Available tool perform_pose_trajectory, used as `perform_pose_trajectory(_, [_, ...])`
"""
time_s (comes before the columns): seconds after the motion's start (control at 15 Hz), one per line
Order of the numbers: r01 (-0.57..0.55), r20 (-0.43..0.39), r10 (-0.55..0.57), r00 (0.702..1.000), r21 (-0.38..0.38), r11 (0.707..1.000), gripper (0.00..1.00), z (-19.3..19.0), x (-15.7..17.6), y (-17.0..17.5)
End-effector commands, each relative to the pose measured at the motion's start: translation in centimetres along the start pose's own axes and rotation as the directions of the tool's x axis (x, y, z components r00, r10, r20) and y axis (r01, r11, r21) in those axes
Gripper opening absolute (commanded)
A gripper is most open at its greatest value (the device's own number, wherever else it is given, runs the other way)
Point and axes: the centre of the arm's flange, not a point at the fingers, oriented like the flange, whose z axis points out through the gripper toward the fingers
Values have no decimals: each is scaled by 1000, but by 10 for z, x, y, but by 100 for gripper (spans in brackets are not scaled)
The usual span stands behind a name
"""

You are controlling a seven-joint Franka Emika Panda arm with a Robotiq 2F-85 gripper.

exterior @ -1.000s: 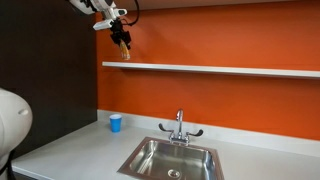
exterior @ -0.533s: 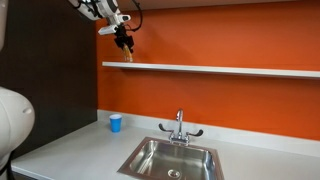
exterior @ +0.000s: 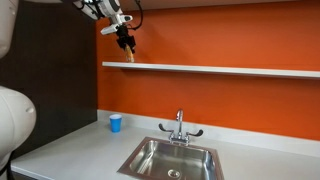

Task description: Put the orange can on the bottom shelf

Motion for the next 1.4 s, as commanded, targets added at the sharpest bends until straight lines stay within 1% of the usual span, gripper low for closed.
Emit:
perform_pose_trajectory(0.0, [-14, 34, 14, 999, -7, 1000, 38, -7, 19, -5])
perform_pose_trajectory(0.47, [-35, 52, 36, 998, -21, 999, 38, -3, 24, -3])
perform_pose_trajectory(0.53, [-37, 53, 38, 998, -24, 999, 50, -2, 25, -2])
perform_pose_trajectory(0.6, [-40, 55, 41, 998, -26, 999, 88, -1, 25, -2])
perform_pose_trajectory(0.67, [-42, 56, 44, 997, -28, 999, 90, 0, 25, -2])
perform_pose_trajectory(0.8, [-49, 56, 50, 997, -28, 998, 100, 2, 25, -1])
perform_pose_trajectory(1.07, [-54, 55, 56, 997, -29, 998, 100, 1, 24, 1])
perform_pose_trajectory(1.33, [-58, 50, 59, 997, -18, 998, 100, -4, 12, 6])
